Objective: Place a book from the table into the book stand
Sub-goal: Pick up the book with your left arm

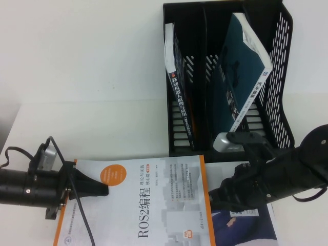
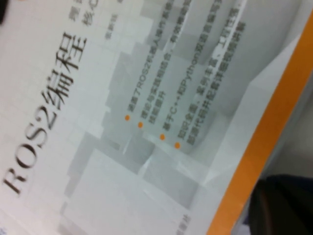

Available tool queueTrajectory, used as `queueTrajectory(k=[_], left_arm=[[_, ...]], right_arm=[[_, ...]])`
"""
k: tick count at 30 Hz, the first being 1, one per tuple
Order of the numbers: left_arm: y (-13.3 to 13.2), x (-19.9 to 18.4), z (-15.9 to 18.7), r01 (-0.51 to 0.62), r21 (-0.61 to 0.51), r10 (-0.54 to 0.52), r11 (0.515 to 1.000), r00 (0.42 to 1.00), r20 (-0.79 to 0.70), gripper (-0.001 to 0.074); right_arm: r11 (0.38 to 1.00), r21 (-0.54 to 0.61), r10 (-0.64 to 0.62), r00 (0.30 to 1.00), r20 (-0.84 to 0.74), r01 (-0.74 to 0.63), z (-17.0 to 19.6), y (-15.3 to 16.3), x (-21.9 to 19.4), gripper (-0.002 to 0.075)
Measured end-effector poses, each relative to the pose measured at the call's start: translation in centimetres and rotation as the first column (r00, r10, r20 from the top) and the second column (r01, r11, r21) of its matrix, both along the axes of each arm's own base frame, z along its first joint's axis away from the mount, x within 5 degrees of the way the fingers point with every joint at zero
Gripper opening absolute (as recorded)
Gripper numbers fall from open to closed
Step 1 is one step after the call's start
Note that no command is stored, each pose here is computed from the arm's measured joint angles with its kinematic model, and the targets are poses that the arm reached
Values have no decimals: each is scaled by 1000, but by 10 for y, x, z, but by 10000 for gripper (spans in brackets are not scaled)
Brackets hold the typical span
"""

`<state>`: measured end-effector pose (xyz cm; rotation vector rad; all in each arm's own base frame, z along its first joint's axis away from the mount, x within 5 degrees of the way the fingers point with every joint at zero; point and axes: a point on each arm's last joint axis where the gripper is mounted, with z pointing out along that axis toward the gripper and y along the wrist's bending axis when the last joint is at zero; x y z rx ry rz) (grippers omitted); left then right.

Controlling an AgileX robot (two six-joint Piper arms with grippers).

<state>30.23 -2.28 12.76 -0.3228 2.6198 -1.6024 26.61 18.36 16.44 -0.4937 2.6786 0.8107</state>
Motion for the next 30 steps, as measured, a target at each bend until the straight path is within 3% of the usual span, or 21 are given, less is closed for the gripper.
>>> queueTrajectory(k=[6,12,14,16,22,30], left_arm=[[8,0,30,2,59,-6,998,998,60,282],[11,-8,81,-43,99,24,994,983,184,265],[9,-14,101,-56,102,31,993,973,230,146],[7,-22,118,-62,103,31,993,960,280,102],[1,-45,159,-78,121,25,990,920,390,102],[-7,-50,173,-73,117,22,990,919,393,102]], right_arm=[[995,-104,12,998,61,-6,21,-15,-5,0],[985,-170,-6,989,149,32,53,-39,-10,0],[982,-186,-6,984,177,39,62,-45,-12,0],[978,-201,-9,981,193,49,67,-48,-14,0],[975,-209,-34,977,209,79,73,-56,-14,0],[969,-237,-18,975,223,72,73,-59,-13,0]])
